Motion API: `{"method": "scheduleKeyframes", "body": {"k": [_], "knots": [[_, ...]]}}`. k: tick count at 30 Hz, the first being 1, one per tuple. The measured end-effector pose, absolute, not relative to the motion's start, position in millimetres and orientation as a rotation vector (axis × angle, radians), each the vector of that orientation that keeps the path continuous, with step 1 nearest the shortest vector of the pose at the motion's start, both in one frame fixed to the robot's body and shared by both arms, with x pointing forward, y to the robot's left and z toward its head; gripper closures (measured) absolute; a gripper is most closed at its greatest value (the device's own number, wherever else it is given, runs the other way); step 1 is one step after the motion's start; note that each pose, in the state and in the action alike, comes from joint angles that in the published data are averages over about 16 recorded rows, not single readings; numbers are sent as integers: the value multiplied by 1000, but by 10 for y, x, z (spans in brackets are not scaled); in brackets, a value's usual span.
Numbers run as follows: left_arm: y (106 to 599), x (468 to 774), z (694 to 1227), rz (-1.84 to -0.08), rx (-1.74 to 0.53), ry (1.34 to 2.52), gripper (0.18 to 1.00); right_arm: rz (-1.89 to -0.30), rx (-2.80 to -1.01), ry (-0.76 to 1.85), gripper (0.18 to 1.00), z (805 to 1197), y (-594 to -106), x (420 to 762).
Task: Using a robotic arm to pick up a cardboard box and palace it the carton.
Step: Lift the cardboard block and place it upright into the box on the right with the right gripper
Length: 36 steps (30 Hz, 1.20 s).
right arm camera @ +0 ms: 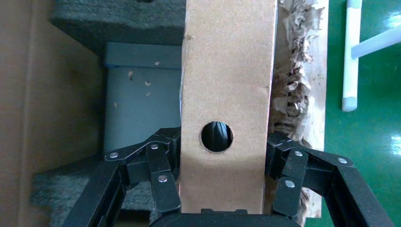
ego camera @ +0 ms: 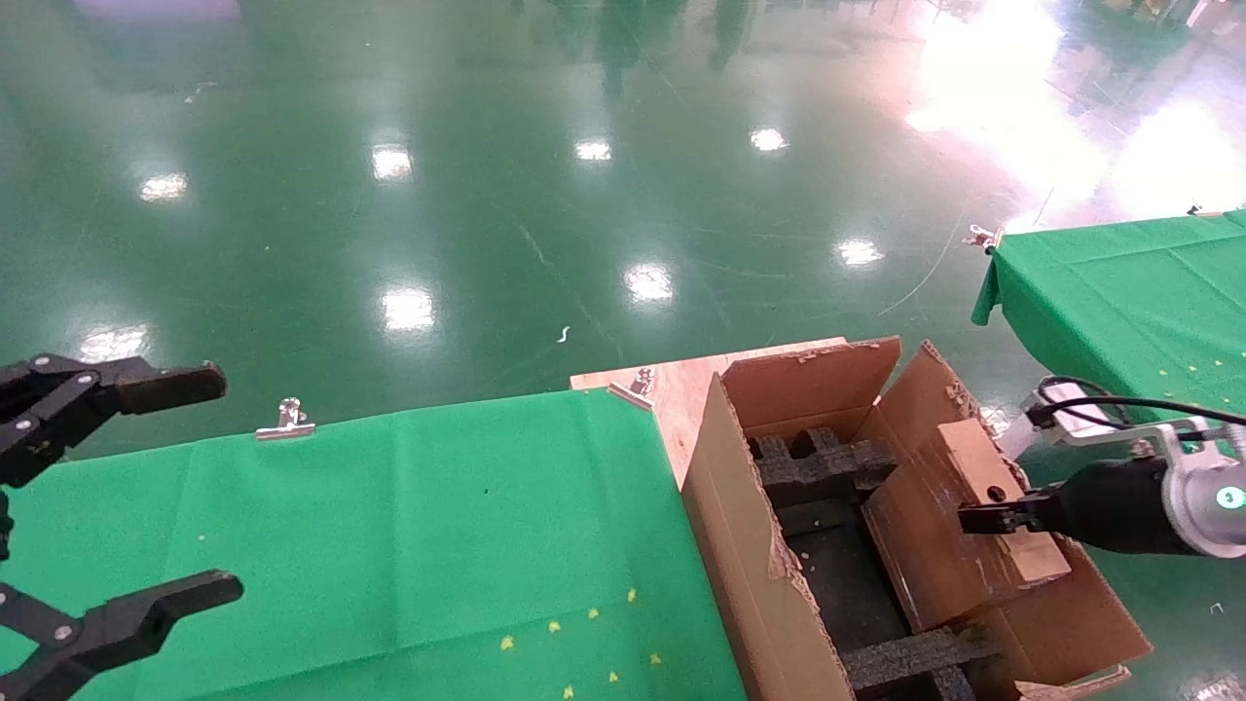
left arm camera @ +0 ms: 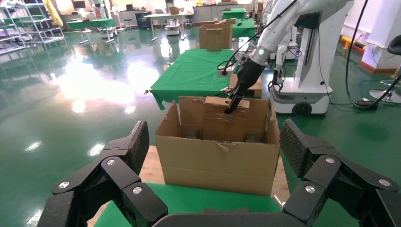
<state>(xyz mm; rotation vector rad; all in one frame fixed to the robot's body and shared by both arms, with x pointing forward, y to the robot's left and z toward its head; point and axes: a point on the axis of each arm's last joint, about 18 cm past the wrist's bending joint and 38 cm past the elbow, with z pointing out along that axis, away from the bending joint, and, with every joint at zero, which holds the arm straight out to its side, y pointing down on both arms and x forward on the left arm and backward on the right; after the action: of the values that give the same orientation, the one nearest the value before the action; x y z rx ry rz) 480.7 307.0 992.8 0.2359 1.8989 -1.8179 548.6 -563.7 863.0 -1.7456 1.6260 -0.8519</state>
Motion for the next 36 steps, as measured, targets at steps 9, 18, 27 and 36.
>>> {"method": "scheduleKeyframes", "body": {"k": [9,18,27,36], "knots": [[3070,4807,9928,-1818,236,1899,183,-851,-1780,1632,880,8430,-5594,5723],[3070,4807,9928,-1818,236,1899,183,-836,-1811,1644,881,8211,-5553,5920],[3070,4807,9928,-1818,236,1899,183,-824,-1826,1662,883,8014,-5525,6075],[3071,4807,9928,-1818,235,1899,183,-813,-1832,1667,883,7917,-5490,6163]]}}
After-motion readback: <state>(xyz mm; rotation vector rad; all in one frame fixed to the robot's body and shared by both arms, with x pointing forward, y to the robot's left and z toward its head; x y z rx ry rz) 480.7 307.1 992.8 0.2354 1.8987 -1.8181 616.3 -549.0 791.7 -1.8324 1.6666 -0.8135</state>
